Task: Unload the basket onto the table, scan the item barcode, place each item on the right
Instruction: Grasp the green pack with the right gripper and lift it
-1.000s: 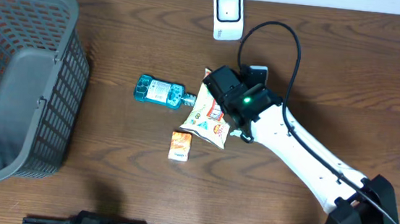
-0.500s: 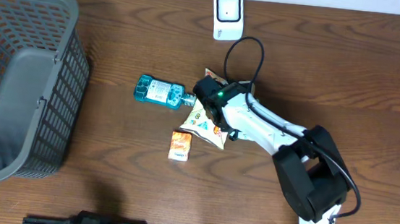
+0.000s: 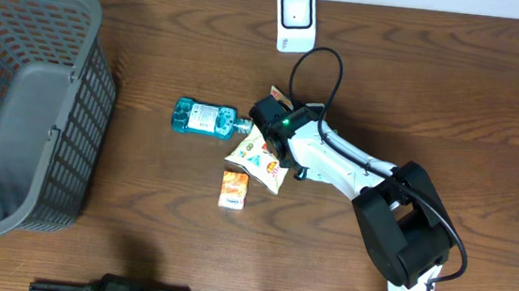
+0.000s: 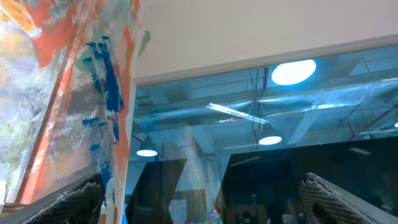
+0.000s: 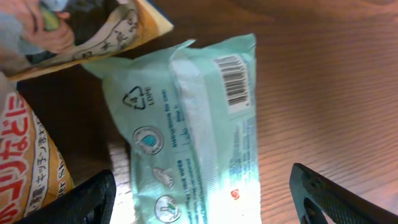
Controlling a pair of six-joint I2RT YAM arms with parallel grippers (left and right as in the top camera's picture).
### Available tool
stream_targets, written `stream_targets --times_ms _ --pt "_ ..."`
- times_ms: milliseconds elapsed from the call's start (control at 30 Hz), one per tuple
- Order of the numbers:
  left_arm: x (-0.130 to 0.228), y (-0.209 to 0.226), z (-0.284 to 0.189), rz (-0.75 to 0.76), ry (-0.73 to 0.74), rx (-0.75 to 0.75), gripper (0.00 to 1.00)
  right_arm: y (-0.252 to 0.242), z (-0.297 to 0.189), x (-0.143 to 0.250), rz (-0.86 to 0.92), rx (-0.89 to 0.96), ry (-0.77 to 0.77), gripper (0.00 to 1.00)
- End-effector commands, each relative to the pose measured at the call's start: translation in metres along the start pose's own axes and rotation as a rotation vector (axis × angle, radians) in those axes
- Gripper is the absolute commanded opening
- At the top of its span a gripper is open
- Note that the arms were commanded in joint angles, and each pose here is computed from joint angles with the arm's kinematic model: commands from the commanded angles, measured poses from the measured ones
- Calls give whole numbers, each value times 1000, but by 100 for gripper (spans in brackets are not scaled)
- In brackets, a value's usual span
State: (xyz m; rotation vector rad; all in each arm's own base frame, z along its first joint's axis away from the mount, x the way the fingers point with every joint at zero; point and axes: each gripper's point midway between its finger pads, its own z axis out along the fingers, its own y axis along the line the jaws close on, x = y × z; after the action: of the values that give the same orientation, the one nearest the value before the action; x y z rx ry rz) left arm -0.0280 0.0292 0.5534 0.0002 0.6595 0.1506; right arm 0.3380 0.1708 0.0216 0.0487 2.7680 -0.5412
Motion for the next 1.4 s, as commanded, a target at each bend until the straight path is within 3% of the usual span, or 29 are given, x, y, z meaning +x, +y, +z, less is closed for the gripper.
stream_targets --times_ms 0,200,500,800,933,1200,1367 --pt "1 0 0 -9 3 -6 100 12 -6 -1 28 -74 36 84" --pt "3 -2 1 -16 9 3 100 18 -31 -18 71 -199 33 81" --pt "3 -2 1 -15 9 2 100 7 -9 -14 14 -54 -14 77" --pt "3 -2 1 -15 9 2 100 17 23 12 -59 13 62 65" --pt "3 -2 1 -15 9 2 100 18 28 22 -98 50 72 49" --pt "3 -2 1 -15 9 2 100 14 13 17 -133 57 86 1" --pt "3 -2 1 -15 9 2 100 21 -21 7 -176 -77 155 1"
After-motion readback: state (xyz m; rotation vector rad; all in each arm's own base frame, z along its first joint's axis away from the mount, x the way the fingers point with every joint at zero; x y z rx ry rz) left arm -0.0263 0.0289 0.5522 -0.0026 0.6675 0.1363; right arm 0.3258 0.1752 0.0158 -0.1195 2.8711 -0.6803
